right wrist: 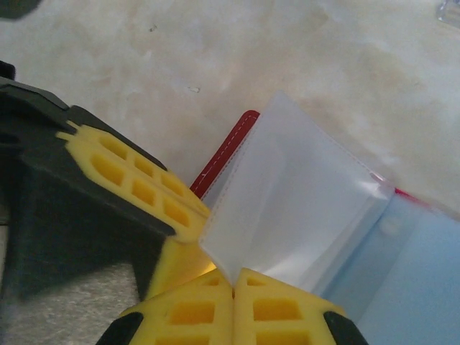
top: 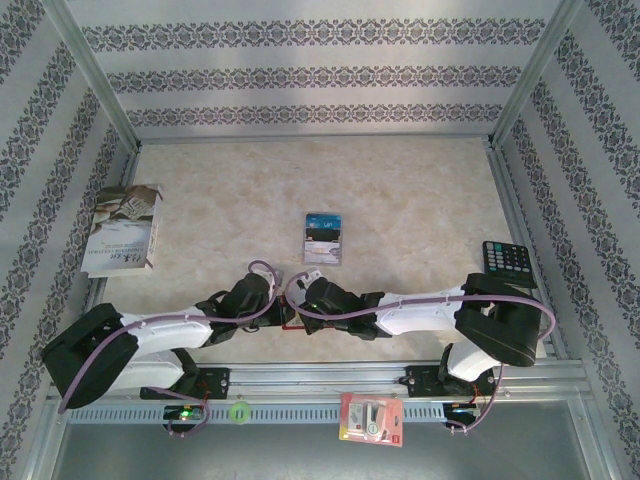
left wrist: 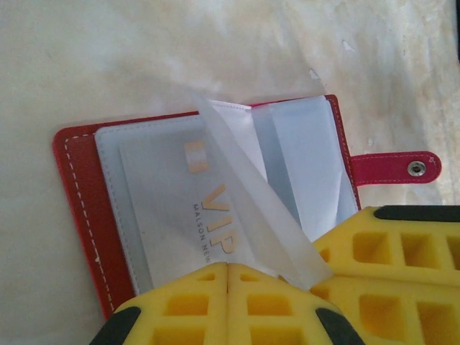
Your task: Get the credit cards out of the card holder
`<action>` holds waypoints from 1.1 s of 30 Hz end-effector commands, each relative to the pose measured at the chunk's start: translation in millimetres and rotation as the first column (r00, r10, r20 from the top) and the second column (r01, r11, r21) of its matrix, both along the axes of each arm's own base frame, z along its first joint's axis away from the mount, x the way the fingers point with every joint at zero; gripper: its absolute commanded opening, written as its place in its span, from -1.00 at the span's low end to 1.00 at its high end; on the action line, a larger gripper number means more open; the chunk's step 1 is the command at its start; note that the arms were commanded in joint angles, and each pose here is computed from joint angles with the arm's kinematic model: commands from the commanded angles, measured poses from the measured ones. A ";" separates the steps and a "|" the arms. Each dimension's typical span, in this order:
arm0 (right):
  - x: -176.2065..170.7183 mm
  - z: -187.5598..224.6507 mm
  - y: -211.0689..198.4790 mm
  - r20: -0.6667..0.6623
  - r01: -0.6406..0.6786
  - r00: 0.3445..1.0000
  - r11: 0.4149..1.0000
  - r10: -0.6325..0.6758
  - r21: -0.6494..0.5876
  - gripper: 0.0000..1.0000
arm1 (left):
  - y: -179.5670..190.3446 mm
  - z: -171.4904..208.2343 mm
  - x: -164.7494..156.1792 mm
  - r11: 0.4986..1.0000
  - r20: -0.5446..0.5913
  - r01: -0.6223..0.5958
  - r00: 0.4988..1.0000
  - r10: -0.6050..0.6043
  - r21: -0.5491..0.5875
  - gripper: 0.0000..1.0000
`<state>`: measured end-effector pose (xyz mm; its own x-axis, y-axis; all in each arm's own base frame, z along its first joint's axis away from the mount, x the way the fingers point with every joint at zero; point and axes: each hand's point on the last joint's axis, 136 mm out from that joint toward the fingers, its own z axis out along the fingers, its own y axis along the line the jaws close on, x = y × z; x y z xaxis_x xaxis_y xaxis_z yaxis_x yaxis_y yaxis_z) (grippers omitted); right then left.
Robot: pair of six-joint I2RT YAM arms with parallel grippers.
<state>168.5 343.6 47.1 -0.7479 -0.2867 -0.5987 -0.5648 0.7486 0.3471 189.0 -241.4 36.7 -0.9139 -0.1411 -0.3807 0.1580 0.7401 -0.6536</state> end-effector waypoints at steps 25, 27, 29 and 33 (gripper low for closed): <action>7.5 46.2 -58.0 0.060 0.248 0.965 0.962 -0.256 0.113 -0.05 | -31.1 16.9 0.0 0.997 -0.013 0.079 0.997 -0.079 -0.015 -0.84; 8.5 48.7 -64.0 0.067 0.263 0.960 0.958 -0.272 0.117 -0.05 | -42.4 22.4 -2.1 0.994 -0.007 0.110 0.994 -0.110 -0.020 -0.79; 8.6 49.2 -69.9 0.073 0.276 0.956 0.954 -0.285 0.115 -0.05 | -52.2 24.5 -5.4 0.990 -0.012 0.137 0.990 -0.137 -0.027 -0.77; 8.1 48.2 -82.3 0.078 0.308 0.945 0.945 -0.317 0.115 -0.06 | -77.8 25.0 -15.5 0.976 -0.037 0.211 0.976 -0.212 -0.049 -0.72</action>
<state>176.6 278.5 103.9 -0.7302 0.0028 -0.6832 -0.3875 0.8219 0.4176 185.0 -302.3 62.5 -0.9332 -0.0329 -0.3579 0.2396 0.6854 -0.6876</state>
